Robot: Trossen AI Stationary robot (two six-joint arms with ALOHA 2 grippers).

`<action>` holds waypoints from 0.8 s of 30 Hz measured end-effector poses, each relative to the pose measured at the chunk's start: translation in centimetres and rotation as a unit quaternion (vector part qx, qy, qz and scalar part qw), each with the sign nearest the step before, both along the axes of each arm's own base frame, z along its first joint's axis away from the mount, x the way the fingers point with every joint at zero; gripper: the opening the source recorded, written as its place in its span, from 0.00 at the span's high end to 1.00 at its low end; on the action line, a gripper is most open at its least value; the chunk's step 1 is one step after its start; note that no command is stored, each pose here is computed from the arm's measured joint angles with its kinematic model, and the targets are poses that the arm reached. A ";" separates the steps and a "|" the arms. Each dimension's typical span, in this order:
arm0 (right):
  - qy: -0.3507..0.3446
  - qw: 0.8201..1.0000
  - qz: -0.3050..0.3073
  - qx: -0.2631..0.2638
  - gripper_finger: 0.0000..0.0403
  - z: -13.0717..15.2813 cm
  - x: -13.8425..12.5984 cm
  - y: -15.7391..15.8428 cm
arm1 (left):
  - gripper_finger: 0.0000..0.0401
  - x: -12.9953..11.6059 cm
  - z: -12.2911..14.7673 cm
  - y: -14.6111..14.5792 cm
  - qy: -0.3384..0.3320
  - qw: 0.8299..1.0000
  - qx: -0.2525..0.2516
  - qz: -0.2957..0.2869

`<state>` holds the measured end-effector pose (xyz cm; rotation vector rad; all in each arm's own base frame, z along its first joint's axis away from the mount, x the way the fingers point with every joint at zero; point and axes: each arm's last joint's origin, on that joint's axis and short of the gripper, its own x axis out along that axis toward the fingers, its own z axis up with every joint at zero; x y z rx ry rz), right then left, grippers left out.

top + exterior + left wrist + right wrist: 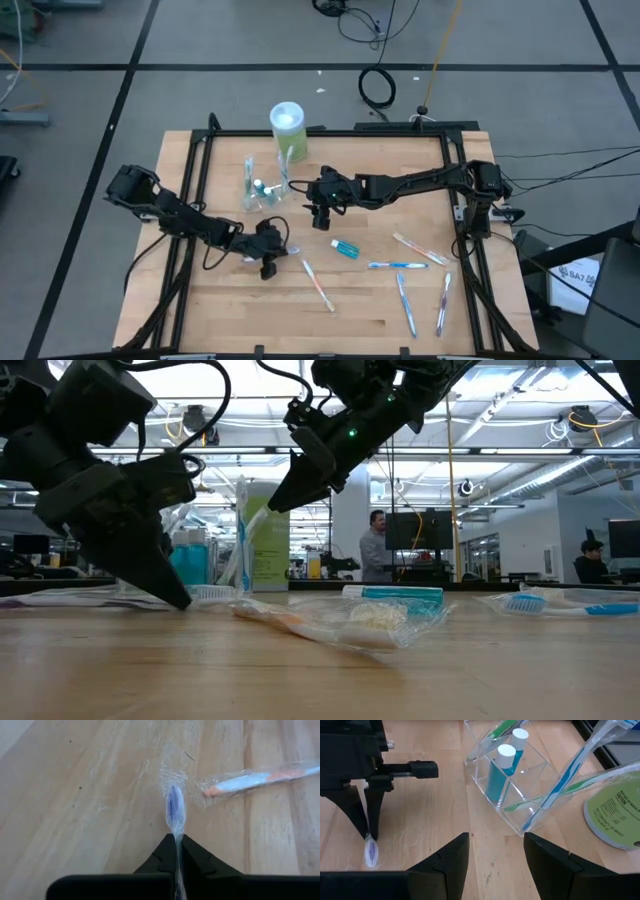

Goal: Pick & Place toothbrushing station
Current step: Put the left purple toothbrush into the transparent organizer

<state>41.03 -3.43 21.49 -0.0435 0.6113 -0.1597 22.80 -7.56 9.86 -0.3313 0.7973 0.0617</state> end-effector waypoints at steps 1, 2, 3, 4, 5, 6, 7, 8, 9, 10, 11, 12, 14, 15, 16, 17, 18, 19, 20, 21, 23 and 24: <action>0.000 1.000 0.000 0.000 0.55 0.0 0.0 0.0 | 0.98 0.0 0.0 0.0 -0.003 1.000 -0.004 0.003; 0.000 1.000 0.000 0.000 0.55 0.0 0.0 0.0 | 0.97 0.1 0.1 0.0 -0.006 1.000 -0.008 0.004; 0.000 1.000 0.000 0.000 0.55 0.0 0.0 0.0 | 0.96 0.1 0.2 -0.1 -0.009 1.000 -0.011 0.003; 0.000 1.000 0.000 0.000 0.55 0.0 0.0 0.0 | 0.96 0.1 0.3 -0.1 -0.013 1.000 -0.014 0.001; 0.000 1.000 0.000 0.000 0.55 0.0 0.0 0.0 | 0.96 0.1 0.5 -0.1 -0.015 1.000 -0.019 -0.001; 0.000 1.000 0.000 0.000 0.55 0.0 0.0 0.0 | 0.96 0.0 0.7 -0.1 -0.016 1.000 -0.022 -0.002; 0.000 1.000 -0.001 0.002 0.55 0.0 0.0 0.0 | 0.97 0.0 0.9 -0.1 -0.021 1.000 -0.024 -0.002; -0.001 1.000 -0.004 0.006 0.55 0.0 0.0 0.0 | 0.98 0.0 1.2 -0.1 -0.025 0.999 -0.024 0.002; -0.001 1.000 -0.007 0.010 0.55 0.0 0.0 0.0 | 0.99 -0.1 1.5 0.0 -0.031 0.999 -0.022 0.006; -0.002 1.000 -0.010 0.014 0.55 0.0 0.0 0.0 | 0.99 -0.1 1.9 0.0 -0.038 0.999 -0.021 0.010; -0.003 1.000 -0.013 0.018 0.55 0.0 0.0 0.0 | 0.98 -0.2 2.2 0.1 -0.043 0.999 -0.019 0.014; -0.003 1.000 -0.015 0.021 0.55 0.0 0.0 0.0 | 0.97 -0.3 2.6 0.2 -0.049 0.999 -0.017 0.017; -0.004 1.000 -0.016 0.022 0.55 0.0 0.0 0.0 | 0.97 -0.5 3.4 0.3 -0.064 0.998 -0.005 0.028; -0.003 1.000 -0.017 0.023 0.55 0.0 0.0 0.0 | 0.97 -0.7 3.8 0.5 -0.070 0.997 0.002 0.033; -0.003 1.000 -0.018 0.024 0.55 0.0 0.0 0.0 | 0.97 -0.8 4.1 0.6 -0.073 0.997 0.012 0.038; -0.003 0.999 -0.019 0.026 0.55 0.0 0.0 0.0 | 0.98 -1.1 4.4 0.7 -0.074 0.996 0.022 0.045; -0.004 0.999 -0.022 0.029 0.55 0.0 0.0 0.0 | 0.99 -1.3 4.7 0.9 -0.077 0.995 0.031 0.056; -0.004 0.999 -0.023 0.031 0.55 0.0 0.0 0.0 | 0.99 -1.5 5.1 1.1 -0.083 0.993 0.036 0.074; -0.005 0.999 -0.024 0.031 0.55 0.2 -0.1 0.0 | 0.98 -1.7 5.5 1.3 -0.090 0.991 0.039 0.095; -0.004 0.999 -0.024 0.031 0.55 0.3 -0.3 -0.1 | 0.98 -2.0 5.9 1.5 -0.097 0.988 0.044 0.112; -0.008 0.999 -0.022 0.027 0.55 0.6 -0.3 -0.1 | 0.97 -2.4 6.6 1.8 -0.109 0.983 0.059 0.131; -0.006 0.999 -0.020 0.024 0.55 0.7 -0.3 -0.1 | 0.97 -2.6 7.0 1.9 -0.116 0.981 0.068 0.139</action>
